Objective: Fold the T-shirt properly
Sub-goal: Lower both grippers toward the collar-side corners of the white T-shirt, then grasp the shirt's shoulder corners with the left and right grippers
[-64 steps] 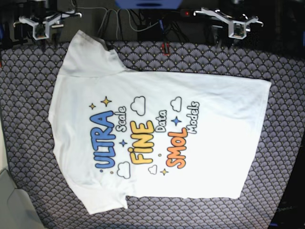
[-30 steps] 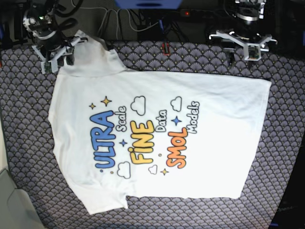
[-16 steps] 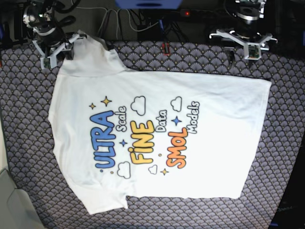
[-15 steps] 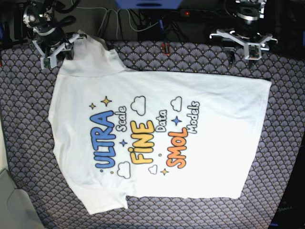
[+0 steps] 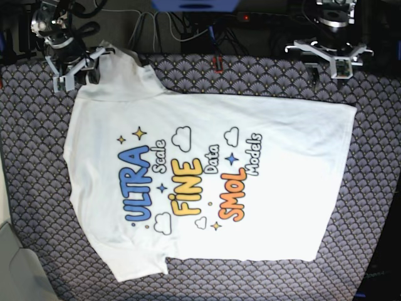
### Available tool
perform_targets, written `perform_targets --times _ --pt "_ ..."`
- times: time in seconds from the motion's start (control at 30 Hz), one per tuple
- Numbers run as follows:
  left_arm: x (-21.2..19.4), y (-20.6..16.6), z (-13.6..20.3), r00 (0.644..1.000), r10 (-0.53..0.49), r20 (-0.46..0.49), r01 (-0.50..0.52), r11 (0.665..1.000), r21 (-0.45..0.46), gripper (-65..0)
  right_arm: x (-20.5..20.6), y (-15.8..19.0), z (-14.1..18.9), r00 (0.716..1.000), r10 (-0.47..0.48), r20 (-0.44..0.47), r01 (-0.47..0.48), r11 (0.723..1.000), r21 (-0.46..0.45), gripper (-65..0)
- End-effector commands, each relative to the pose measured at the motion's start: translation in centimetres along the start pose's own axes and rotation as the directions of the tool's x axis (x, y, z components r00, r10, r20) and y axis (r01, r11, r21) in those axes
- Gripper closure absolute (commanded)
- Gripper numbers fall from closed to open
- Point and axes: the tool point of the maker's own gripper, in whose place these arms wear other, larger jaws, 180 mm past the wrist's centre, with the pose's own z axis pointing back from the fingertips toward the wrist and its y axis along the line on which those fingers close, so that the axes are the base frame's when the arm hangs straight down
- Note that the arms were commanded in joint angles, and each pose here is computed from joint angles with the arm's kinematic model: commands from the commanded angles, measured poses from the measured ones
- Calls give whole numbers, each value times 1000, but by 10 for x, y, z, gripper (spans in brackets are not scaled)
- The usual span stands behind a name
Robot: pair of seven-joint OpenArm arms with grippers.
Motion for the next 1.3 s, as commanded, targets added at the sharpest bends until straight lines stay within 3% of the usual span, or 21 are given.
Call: perform_targets --times 0.0,0.07,0.2,0.4,0.6,0.9,1.27 --pt "7 2 3 1000 -7 29 6 1000 6 -328 -23 8 1 995 16 -96 -14 1000 28 -198" --pt "7 2 3 1000 -7 29 6 1000 6 -328 -23 8 1 995 16 -96 -14 1000 28 -165" --pt "8 2 3 1000 -6 31 6 1000 6 -328 -22 8 1 995 17 -95 -14 1000 28 0" --pt "9 4 2 999 -6 35 6 1000 10 -328 -19 8 2 996 21 -84 -19 999 27 0" --pt "26 39 -13 996 -11 91 1 994 111 -329 -18 7 2 996 22 -81 -20 999 26 0" --pt "-2 103 -54 971 218 101 -237 936 259 -425 -18 7 2 996 25 -86 -22 999 27 0" --pt "-26 99 -100 957 286 49 -289 923 254 -425 -20 6 1 995 24 -93 -22 999 27 0"
